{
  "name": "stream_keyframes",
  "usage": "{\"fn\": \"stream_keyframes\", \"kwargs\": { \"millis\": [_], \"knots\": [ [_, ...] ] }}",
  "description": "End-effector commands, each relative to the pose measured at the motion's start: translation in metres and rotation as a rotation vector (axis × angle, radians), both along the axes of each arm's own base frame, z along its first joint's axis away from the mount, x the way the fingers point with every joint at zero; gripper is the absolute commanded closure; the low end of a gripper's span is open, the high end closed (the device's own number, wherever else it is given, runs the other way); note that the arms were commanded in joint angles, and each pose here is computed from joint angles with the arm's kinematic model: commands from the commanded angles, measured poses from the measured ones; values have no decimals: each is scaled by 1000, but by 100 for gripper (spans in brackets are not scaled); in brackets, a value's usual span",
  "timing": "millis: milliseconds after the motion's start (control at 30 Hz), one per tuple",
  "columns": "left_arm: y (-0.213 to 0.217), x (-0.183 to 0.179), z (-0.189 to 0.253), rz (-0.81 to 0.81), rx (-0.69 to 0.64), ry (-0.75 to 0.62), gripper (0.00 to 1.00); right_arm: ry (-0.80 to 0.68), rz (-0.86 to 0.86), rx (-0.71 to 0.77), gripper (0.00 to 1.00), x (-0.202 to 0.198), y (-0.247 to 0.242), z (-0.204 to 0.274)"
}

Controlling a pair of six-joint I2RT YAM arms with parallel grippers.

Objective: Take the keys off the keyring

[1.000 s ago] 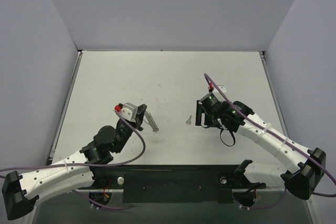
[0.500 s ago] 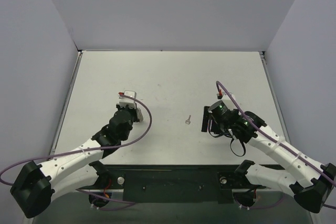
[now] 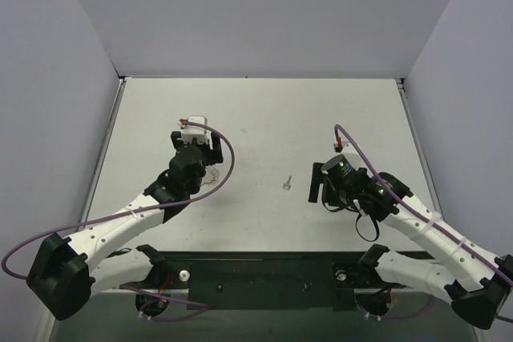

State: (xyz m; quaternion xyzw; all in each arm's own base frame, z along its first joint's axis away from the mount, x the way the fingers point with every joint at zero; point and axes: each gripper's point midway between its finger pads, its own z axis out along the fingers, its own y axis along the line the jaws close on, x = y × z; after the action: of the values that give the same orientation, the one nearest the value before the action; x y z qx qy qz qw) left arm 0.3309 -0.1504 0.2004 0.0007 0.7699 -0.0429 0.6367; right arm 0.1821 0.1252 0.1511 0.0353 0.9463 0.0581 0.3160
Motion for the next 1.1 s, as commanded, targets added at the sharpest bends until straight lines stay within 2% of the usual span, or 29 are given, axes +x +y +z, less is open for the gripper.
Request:
{"fn": "stream_keyframes", "kwargs": {
  "millis": [0, 233, 367, 467, 600, 900, 967, 1067],
  "knots": [
    [4, 0, 56, 10, -68, -94, 19, 0, -12, -13, 15, -5, -8, 2],
    [19, -33, 79, -26, -155, -109, 18, -80, 19, 69, 15, -3, -1, 25],
    [34, -62, 63, -39, -186, -51, 17, -138, 21, 114, 15, -4, -1, 44],
    [39, -83, 62, -82, -285, -66, 17, -216, 6, 160, 15, -2, -4, 59],
    [44, -106, 51, -134, -338, -84, 17, -299, -11, 222, 14, -1, -8, 67],
    [68, -138, 42, -156, -284, -65, 17, -518, -138, 457, 11, -4, -28, 108],
    [72, -140, 38, -153, -246, -57, 17, -564, -135, 534, 10, -7, -28, 115],
    [73, -142, 45, -160, -257, -72, 17, -612, -190, 593, 9, -11, -41, 119]
  ]
}}
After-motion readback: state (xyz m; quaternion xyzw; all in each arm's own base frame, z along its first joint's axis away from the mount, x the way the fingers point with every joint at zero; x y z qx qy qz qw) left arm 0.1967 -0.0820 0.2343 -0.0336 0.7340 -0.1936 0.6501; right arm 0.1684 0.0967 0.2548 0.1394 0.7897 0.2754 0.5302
